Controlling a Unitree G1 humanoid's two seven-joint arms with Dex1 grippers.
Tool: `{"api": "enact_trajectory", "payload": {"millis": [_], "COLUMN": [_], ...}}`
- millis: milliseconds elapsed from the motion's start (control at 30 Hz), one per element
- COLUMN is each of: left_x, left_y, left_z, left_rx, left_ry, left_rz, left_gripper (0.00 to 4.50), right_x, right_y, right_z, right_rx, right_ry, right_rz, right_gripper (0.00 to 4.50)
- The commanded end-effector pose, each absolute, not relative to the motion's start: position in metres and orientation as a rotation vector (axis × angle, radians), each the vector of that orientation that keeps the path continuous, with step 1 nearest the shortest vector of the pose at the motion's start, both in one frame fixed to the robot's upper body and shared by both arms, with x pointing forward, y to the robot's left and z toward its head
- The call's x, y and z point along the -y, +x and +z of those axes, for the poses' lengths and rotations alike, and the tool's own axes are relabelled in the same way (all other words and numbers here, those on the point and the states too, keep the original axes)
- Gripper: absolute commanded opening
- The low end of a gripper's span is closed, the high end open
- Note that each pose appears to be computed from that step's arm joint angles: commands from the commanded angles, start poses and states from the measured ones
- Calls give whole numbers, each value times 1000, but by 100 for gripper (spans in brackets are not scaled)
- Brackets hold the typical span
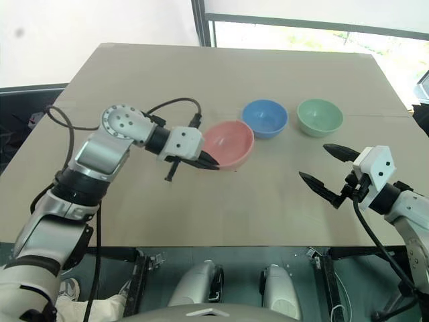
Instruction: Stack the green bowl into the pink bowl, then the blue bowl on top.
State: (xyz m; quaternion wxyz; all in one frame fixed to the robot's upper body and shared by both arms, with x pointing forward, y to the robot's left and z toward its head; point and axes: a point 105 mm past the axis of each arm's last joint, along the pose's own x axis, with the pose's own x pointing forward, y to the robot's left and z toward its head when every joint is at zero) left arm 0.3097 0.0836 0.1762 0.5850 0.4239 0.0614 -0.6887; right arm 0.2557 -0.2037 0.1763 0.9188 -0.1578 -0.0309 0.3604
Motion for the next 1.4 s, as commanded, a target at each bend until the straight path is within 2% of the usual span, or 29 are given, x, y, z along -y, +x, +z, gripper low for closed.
{"api": "enact_trajectory", "payload": {"millis": [33, 133, 300, 333, 400, 467, 533, 600, 667, 733, 867, 967, 1133, 1267, 1400], "left_x": [-72, -71, -72, -74, -81, -88, -96, -112, -124, -133, -137, -138, -145, -145, -141], "left_y": [302, 300, 305, 305, 300, 301, 296, 288, 286, 277, 272, 264, 255, 252, 255], "left_z": [167, 163, 174, 178, 187, 196, 213, 215, 211, 213, 210, 210, 209, 209, 211], "left_rx": [-129, -137, -121, -129, -138, -75, 113, 187, 136, 159, 140, 138, 122, 123, 128], "left_ry": [1008, 1011, 926, 894, 806, 729, 539, 453, 378, 291, 221, 199, 176, 161, 155], "left_rz": [-1649, -1660, -1574, -1558, -1536, -1451, -1385, -1317, -1238, -1197, -1118, -1088, -1034, -1015, -1027], "left_gripper": [84, 222, 422, 439, 439, 439, 439, 439, 439, 439, 439, 439, 439, 439, 439], "right_x": [200, 197, 185, 182, 174, 164, 153, 144, 135, 127, 132, 146, 178, 204, 219], "right_y": [251, 251, 263, 266, 281, 300, 325, 344, 363, 381, 414, 431, 432, 421, 425], "right_z": [188, 188, 181, 180, 176, 171, 165, 163, 161, 160, 163, 178, 188, 171, 154], "right_rx": [115, 113, 102, 102, 115, 137, 141, 156, 178, 200, 192, 173, 137, 26, -82], "right_ry": [-350, -352, -411, -426, -509, -615, -702, -804, -904, -991, -1072, -932, -727, -676, -587], "right_rz": [741, 749, 782, 793, 804, 809, 824, 833, 847, 862, 781, 660, 557, 539, 492], "right_gripper": [450, 450, 450, 450, 450, 450, 450, 450, 450, 450, 450, 450, 450, 450, 450]}}
